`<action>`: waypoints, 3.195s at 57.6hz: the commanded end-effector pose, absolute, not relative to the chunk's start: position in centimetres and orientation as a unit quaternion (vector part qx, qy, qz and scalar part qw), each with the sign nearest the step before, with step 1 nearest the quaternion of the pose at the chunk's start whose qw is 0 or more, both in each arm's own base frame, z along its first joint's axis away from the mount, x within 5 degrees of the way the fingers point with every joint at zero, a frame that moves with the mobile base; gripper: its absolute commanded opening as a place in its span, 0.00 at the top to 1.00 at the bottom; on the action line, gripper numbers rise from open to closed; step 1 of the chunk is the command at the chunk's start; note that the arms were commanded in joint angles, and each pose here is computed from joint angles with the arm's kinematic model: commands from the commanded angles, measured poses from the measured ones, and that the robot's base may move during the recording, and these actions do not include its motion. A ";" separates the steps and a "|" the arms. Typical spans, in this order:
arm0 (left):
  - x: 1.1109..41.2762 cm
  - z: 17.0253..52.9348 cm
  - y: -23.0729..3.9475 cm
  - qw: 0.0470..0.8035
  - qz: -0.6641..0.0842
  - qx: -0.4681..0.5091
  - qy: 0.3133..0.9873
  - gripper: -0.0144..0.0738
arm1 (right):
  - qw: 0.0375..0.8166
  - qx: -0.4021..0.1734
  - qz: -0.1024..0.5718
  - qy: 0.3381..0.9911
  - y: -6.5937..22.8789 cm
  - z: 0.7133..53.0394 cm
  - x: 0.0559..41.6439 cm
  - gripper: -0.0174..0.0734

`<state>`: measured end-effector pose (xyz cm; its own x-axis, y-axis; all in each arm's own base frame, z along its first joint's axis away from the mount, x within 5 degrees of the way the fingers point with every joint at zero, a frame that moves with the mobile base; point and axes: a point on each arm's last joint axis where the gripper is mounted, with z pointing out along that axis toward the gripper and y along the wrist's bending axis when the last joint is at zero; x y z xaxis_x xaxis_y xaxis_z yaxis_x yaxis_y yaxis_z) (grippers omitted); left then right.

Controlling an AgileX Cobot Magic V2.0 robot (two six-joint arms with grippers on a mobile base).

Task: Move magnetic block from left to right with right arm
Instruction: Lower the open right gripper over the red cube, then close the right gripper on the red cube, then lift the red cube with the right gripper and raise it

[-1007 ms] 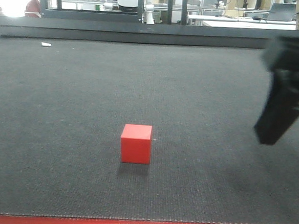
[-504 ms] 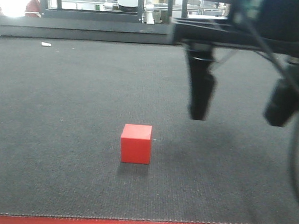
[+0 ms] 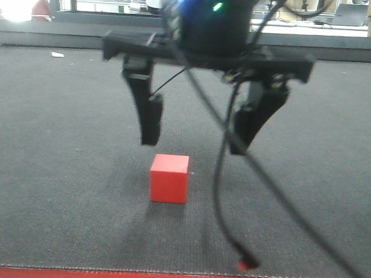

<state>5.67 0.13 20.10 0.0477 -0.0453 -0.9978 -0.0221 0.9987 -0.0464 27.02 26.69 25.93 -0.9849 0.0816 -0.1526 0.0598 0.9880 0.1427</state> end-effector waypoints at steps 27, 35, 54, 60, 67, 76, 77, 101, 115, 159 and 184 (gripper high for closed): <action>5.5 20.6 0.1 0.753 -0.013 -0.026 0.658 0.98 | 0.096 0.032 0.083 0.991 28.4 25.0 28.5 0.11; 5.5 20.6 0.1 0.753 -0.013 -0.026 0.658 0.98 | 0.097 0.032 0.085 0.991 28.4 24.9 28.5 0.11; 5.5 20.6 0.1 0.753 -0.013 -0.026 0.658 0.98 | 0.097 0.033 0.092 0.990 28.6 25.0 28.5 0.11; 5.5 20.6 0.1 0.753 -0.013 -0.026 0.658 0.98 | 0.098 0.033 0.092 0.990 28.6 25.0 28.5 0.11; 5.5 20.6 0.1 0.753 -0.013 -0.026 0.658 0.98 | 0.098 0.033 0.092 0.990 28.6 25.0 28.5 0.11; 5.5 20.6 0.1 0.753 -0.013 -0.026 0.658 0.98 | 0.098 0.033 0.091 0.990 28.6 25.0 28.5 0.11; 5.5 20.6 0.1 0.753 -0.013 -0.026 0.658 0.98 | 0.098 0.033 0.091 0.990 28.6 25.0 28.5 0.11; 5.5 20.6 0.1 0.753 -0.013 -0.026 0.658 0.98 | 0.097 0.032 0.091 0.991 28.7 25.0 28.3 0.39; 5.5 20.6 0.1 0.753 -0.013 -0.026 0.658 0.98 | 0.102 0.023 0.089 0.990 28.9 25.2 28.0 0.50; 5.5 20.6 0.1 0.753 -0.013 -0.026 0.658 0.98 | 0.265 -0.147 0.103 0.947 16.8 34.8 22.5 0.50; 5.5 20.6 0.1 0.753 -0.013 -0.026 0.658 0.98 | 0.437 -0.087 0.073 0.892 5.5 34.2 18.1 0.50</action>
